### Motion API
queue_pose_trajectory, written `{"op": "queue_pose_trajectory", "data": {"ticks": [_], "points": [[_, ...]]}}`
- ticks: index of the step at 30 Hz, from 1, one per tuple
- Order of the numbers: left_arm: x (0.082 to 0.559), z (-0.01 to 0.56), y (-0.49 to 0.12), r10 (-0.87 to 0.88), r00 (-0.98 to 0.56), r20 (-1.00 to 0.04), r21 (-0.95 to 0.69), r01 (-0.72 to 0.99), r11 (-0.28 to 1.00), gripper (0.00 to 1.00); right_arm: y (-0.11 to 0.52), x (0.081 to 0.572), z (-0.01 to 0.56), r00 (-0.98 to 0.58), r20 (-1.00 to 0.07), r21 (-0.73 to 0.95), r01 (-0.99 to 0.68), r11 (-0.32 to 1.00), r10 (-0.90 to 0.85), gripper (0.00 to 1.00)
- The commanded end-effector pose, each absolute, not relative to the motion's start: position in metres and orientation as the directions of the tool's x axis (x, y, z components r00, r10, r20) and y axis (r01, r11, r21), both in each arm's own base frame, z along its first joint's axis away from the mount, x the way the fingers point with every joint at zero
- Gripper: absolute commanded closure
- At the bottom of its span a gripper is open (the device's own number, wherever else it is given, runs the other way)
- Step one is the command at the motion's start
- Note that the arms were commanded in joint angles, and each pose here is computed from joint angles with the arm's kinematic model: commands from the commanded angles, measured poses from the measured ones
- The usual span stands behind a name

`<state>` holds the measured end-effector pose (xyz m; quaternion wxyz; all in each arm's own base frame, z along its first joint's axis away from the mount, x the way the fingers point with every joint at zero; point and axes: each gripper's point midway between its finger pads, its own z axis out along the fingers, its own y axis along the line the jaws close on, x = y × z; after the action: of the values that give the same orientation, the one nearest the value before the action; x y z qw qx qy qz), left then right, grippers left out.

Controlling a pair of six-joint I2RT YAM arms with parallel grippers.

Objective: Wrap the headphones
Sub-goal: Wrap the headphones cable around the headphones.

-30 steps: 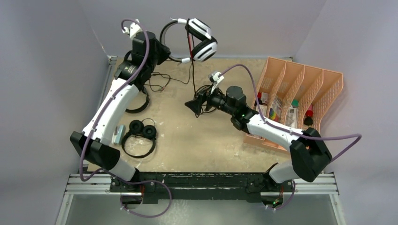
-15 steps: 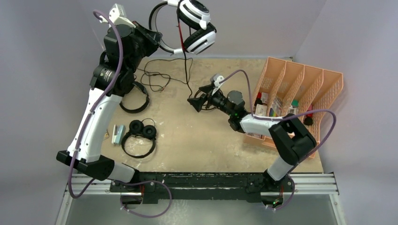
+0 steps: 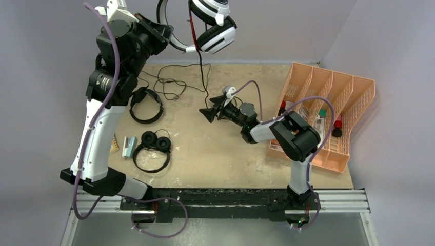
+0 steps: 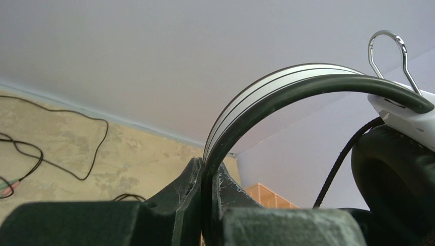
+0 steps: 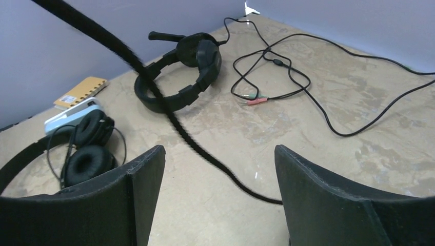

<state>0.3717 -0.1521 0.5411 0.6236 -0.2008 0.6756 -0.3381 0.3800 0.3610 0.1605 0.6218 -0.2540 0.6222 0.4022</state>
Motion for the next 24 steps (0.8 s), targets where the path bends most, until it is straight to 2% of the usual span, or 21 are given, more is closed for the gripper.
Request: {"op": "queue_pose_trajectory", "data": {"ticks": [1, 7, 13, 15, 19, 22, 24], "points": [[0.342, 0.619, -0.149, -0.776, -0.043, -0.629, -0.742, 0.331, 0.583, 1.00, 0.374, 0.396, 0.213, 0.025, -0.942, 0.163, -0.836, 0.524, 0.334, 0.26], [0.328, 0.633, -0.148, -0.789, -0.034, -0.613, -0.740, 0.376, 0.558, 1.00, 0.374, 0.402, 0.225, 0.028, -0.932, 0.179, -0.831, 0.527, 0.361, 0.52], [0.314, 0.649, -0.145, -0.783, -0.006, -0.622, -0.710, 0.427, 0.560, 1.00, 0.345, 0.409, 0.245, 0.021, -0.926, 0.203, -0.812, 0.546, 0.376, 0.92], [0.305, 0.657, -0.148, -0.763, 0.005, -0.646, -0.669, 0.477, 0.570, 1.00, 0.324, 0.417, 0.247, -0.020, -0.926, 0.237, -0.809, 0.538, 0.377, 1.00], [0.283, 0.653, -0.169, -0.636, -0.011, -0.772, -0.513, 0.601, 0.613, 1.00, 0.282, 0.438, 0.246, -0.200, -0.918, 0.349, -0.818, 0.457, 0.343, 1.00], [0.273, 0.623, -0.185, -0.518, -0.054, -0.854, -0.420, 0.660, 0.623, 1.00, 0.253, 0.451, 0.247, -0.376, -0.881, 0.466, -0.794, 0.390, 0.288, 1.00], [0.272, 0.593, -0.190, -0.425, -0.080, -0.902, -0.365, 0.668, 0.648, 1.00, 0.234, 0.458, 0.249, -0.443, -0.856, 0.516, -0.762, 0.391, 0.265, 1.00]]}}
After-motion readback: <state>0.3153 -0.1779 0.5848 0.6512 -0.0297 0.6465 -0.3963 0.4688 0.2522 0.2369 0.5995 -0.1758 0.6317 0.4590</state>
